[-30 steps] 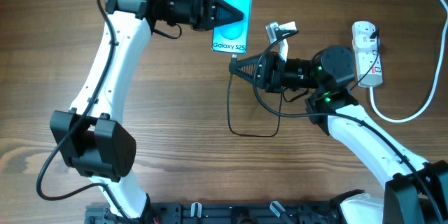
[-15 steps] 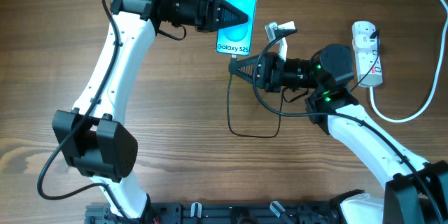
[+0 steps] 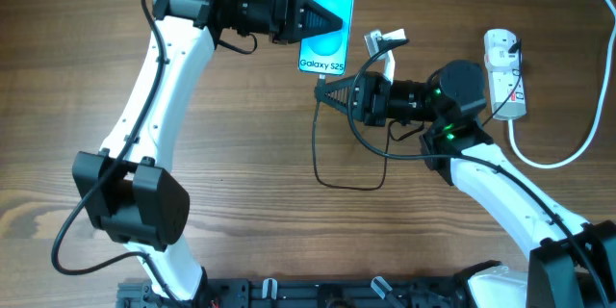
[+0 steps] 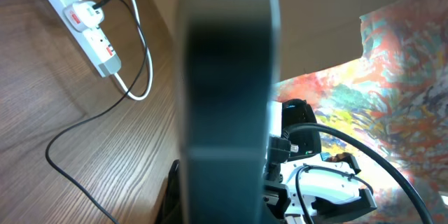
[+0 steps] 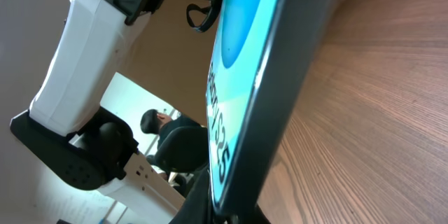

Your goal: Plug charger to phone and switch on socket

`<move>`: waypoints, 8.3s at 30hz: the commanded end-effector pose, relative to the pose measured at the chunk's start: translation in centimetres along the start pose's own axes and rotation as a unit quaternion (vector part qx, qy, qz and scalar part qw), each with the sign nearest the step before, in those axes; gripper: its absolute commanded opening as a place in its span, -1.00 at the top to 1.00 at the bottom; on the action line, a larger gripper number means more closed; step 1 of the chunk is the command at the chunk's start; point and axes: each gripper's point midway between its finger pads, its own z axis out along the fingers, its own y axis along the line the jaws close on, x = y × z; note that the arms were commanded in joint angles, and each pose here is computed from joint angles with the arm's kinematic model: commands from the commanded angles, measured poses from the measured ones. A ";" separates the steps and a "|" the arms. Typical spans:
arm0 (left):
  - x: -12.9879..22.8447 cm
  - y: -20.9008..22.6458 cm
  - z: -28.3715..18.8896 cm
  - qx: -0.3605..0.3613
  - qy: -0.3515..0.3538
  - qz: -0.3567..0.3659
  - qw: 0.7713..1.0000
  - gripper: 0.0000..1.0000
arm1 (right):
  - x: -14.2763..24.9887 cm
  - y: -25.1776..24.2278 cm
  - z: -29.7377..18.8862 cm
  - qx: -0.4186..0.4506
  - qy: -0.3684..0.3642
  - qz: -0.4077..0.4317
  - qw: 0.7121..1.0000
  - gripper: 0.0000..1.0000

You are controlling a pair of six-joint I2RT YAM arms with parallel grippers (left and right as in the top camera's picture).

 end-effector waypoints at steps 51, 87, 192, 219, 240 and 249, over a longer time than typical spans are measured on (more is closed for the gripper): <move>0.2 -2.2 -0.6 0.010 -0.002 0.019 1.000 0.92 | -0.5 0.3 0.0 -0.006 0.001 -0.010 1.000 0.91; 0.4 -2.7 -0.5 0.024 0.004 0.032 0.999 0.92 | -0.8 0.2 -0.4 -0.005 -0.002 -0.015 1.000 0.91; 6.1 -3.0 5.8 0.004 0.096 0.041 0.995 0.92 | -5.8 -1.0 -4.0 0.037 -0.091 -0.017 0.995 0.43; 0.6 -0.1 -2.0 -0.036 -0.015 -0.003 0.999 0.92 | 0.1 -1.9 0.7 0.021 0.016 -0.017 1.000 -0.07; 0.9 0.2 -1.1 -0.046 -0.007 -0.004 0.999 0.92 | -0.5 -1.4 0.8 0.014 0.004 -0.034 0.999 0.36; 1.0 0.1 -1.1 -0.046 -0.007 -0.005 0.999 0.92 | -0.3 -1.2 1.0 0.011 0.008 -0.033 0.999 0.74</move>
